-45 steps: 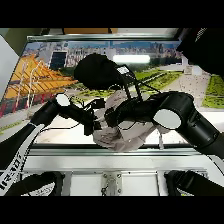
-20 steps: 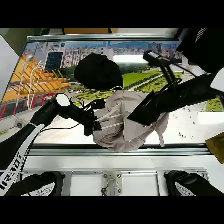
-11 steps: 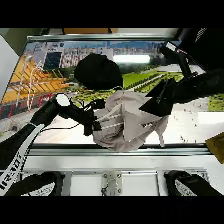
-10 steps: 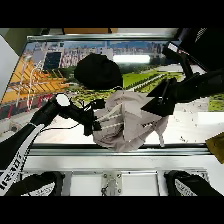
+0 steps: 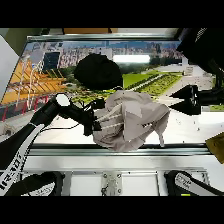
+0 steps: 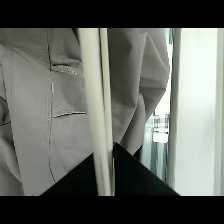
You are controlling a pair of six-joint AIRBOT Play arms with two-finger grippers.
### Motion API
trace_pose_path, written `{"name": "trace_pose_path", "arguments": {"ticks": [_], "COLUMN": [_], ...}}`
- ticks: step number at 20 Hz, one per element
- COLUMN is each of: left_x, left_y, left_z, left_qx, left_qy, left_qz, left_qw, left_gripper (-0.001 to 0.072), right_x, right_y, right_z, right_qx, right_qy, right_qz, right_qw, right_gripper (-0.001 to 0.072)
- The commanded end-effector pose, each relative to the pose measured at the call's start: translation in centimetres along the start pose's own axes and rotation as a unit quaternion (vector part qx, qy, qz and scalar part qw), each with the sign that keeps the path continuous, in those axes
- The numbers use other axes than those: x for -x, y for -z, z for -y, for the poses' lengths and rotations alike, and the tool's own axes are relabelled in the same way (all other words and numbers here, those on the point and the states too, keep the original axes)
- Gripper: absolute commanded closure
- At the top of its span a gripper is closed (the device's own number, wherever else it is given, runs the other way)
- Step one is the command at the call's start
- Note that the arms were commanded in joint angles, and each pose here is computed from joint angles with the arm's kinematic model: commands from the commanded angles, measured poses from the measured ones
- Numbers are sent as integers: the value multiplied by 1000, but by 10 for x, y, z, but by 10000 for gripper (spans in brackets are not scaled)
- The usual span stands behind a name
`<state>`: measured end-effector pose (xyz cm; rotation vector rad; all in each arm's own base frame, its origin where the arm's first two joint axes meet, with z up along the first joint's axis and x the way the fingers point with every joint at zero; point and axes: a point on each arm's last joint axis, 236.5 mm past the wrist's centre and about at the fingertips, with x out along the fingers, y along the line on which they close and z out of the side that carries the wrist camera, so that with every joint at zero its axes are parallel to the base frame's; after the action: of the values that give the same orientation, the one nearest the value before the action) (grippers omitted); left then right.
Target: Fold the clothes and pants, and hang the long-sleeved shirts on hangers.
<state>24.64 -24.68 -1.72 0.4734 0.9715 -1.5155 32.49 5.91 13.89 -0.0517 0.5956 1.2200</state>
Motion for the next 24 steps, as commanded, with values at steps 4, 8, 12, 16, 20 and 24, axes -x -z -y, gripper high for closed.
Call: {"name": "trace_pose_path", "arguments": {"ticks": [4, 8, 12, 16, 20, 24], "left_x": [0, 0, 0, 0, 0, 0], "left_y": [2, 2, 2, 2, 2, 2], "left_z": [4, 4, 4, 4, 4, 4], "left_qx": [0, 0, 0, 0, 0, 0], "left_qy": [10, 9, 9, 9, 9, 9], "left_qz": [-3, -3, -3, -3, -3, -3], "left_qw": [1000, 1000, 1000, 1000, 1000, 1000], "left_gripper": [693, 694, 693, 693, 693, 694], "right_x": [-15, -42, -70, -92, -100, -100], "right_y": [39, 46, 51, 54, 44, 44], "right_z": [17, 14, 7, -2, -1, -1], "right_qx": [61, 59, 59, 57, 62, 62], "right_qy": [-88, -134, -180, -212, -206, -207], "right_qz": [44, 43, 37, 30, 42, 42], "right_qw": [993, 988, 981, 975, 976, 976], "right_gripper": [41, 42, 41, 42, 41, 42]}}
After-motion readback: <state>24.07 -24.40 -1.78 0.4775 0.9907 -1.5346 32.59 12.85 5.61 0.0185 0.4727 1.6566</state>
